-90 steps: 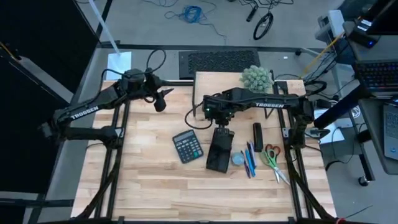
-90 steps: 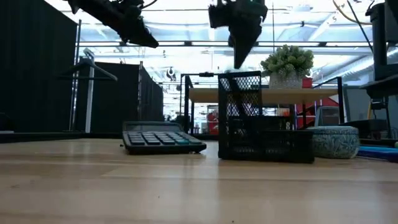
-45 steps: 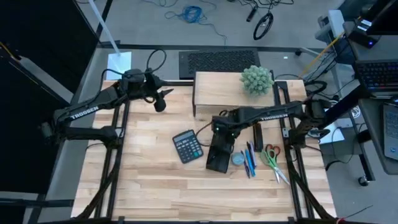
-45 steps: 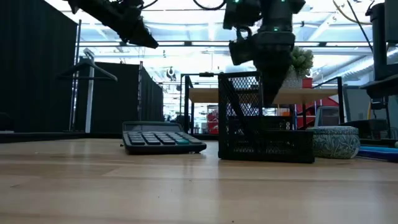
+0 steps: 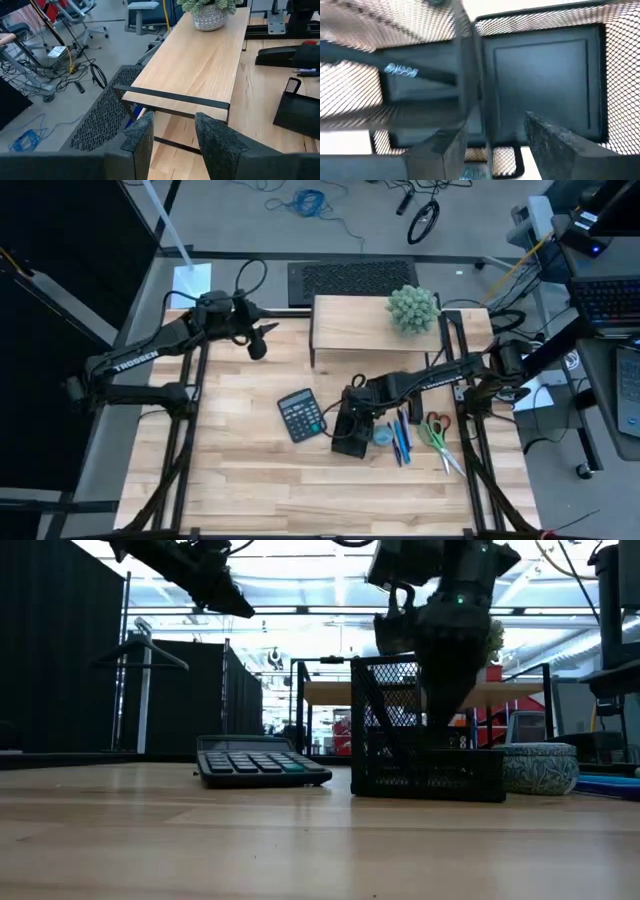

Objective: Pick and place office supplies into organizer
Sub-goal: Remove the black desk organizer from the wooden shelf

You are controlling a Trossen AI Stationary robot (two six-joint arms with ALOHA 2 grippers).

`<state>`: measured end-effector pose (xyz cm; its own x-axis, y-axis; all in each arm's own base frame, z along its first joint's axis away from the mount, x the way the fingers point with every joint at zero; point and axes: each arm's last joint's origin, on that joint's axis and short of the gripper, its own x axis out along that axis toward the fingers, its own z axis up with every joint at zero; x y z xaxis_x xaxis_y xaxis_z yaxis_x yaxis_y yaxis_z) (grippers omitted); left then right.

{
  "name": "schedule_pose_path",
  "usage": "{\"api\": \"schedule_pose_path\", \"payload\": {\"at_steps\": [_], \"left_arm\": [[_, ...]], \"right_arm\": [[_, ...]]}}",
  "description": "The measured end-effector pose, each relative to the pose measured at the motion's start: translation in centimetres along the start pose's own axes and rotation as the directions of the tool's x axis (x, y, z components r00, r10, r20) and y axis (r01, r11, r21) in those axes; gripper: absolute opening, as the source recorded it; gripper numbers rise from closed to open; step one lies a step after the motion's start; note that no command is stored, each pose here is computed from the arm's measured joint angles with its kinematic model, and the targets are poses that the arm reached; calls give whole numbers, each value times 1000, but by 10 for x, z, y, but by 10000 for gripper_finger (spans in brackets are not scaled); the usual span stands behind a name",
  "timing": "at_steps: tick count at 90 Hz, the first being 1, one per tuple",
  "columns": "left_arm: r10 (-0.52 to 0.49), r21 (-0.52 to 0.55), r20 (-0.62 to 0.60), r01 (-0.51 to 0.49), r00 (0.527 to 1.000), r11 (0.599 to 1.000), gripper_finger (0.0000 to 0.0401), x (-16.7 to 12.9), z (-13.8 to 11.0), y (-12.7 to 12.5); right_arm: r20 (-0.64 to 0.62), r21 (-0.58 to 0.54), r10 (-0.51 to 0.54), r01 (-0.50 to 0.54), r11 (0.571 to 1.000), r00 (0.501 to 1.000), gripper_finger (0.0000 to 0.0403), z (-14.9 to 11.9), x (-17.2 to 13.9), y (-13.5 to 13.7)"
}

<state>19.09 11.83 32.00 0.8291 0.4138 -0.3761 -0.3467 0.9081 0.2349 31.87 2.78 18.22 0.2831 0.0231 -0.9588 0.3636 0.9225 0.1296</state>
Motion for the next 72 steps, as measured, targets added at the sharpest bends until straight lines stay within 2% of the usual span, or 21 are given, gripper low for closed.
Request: {"api": "schedule_pose_path", "payload": {"at_steps": [14, 31, 35, 54, 72], "left_arm": [[-3, 0, 1, 3, 1000, 1000, 135, 0, 0, 0], [-11, 2, 2, 11, 1000, 1000, 135, 0, 0, -2], [-12, 2, 2, 12, 1000, 1000, 135, 0, 0, -2], [-13, 3, 2, 13, 1000, 1000, 135, 0, 0, -2], [-19, 5, 2, 19, 1000, 1000, 135, 0, 1, -3]], "right_arm": [[-5, 45, -1, 2, 999, 1000, 127, -3, 3, -1], [-19, 102, -8, 10, 995, 1000, 24, -3, 8, -2], [-24, 121, -12, 14, 993, 1000, 11, -3, 11, -2], [-15, 277, -21, 24, 961, 1000, 3, -2, 13, -1], [-4, 448, -106, 97, 889, 994, 0, -5, 7, -5]]}}
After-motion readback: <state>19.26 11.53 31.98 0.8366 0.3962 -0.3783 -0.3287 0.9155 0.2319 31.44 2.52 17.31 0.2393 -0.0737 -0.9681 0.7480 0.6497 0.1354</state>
